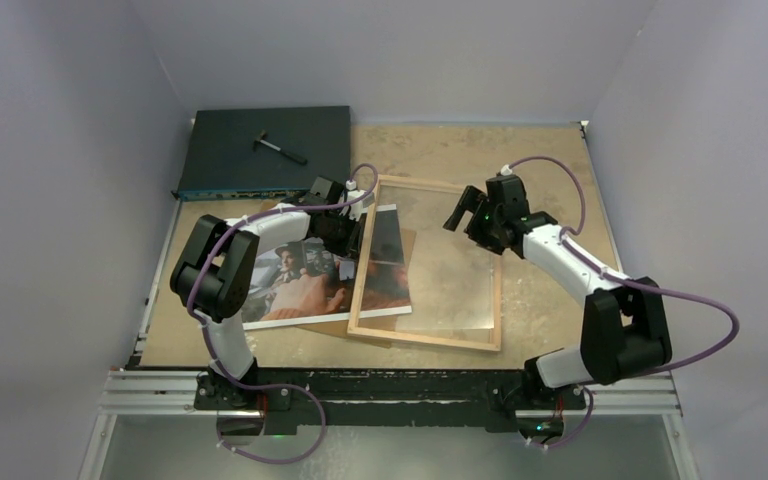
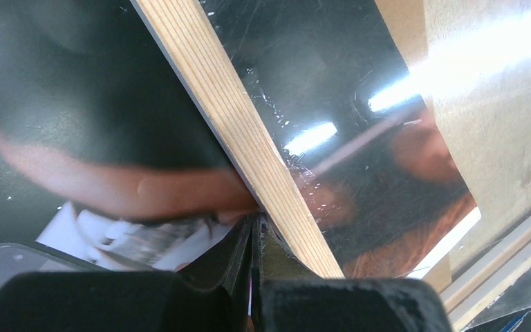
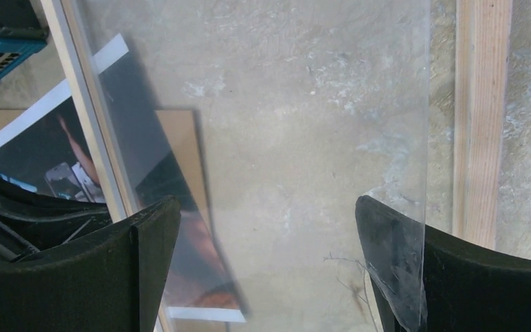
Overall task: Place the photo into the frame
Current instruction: Place the photo frame item in the photo frame.
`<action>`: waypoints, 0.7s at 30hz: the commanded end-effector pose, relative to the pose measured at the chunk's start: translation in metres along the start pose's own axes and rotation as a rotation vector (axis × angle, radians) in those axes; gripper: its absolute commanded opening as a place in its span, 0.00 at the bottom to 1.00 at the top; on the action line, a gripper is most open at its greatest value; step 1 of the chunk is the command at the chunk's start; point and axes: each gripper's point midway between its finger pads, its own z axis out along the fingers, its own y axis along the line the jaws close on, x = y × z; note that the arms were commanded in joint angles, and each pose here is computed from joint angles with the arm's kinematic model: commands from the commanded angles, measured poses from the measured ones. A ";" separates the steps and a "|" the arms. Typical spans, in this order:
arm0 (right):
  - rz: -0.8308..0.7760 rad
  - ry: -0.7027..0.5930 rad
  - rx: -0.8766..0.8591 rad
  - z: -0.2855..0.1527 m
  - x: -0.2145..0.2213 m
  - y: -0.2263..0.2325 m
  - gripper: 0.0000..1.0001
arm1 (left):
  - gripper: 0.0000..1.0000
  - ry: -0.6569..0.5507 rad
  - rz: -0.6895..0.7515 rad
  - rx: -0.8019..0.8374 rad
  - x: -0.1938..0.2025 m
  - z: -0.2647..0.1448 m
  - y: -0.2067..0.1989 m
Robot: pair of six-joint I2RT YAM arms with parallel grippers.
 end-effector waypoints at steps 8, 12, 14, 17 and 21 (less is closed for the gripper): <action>-0.069 0.014 0.041 0.010 -0.003 0.001 0.99 | 0.00 -0.030 0.025 0.077 -0.007 -0.002 -0.020; -0.090 0.027 0.089 0.016 0.000 -0.008 0.99 | 0.00 -0.033 0.025 0.080 -0.008 -0.002 -0.021; -0.103 0.017 0.107 0.015 -0.002 -0.010 0.99 | 0.00 -0.031 0.022 0.081 -0.007 -0.002 -0.021; -0.121 -0.001 0.131 0.013 -0.007 -0.013 0.99 | 0.00 -0.030 0.024 0.080 -0.006 -0.002 -0.021; -0.142 -0.020 0.146 0.009 -0.013 -0.013 0.99 | 0.00 -0.028 0.024 0.080 -0.006 -0.002 -0.021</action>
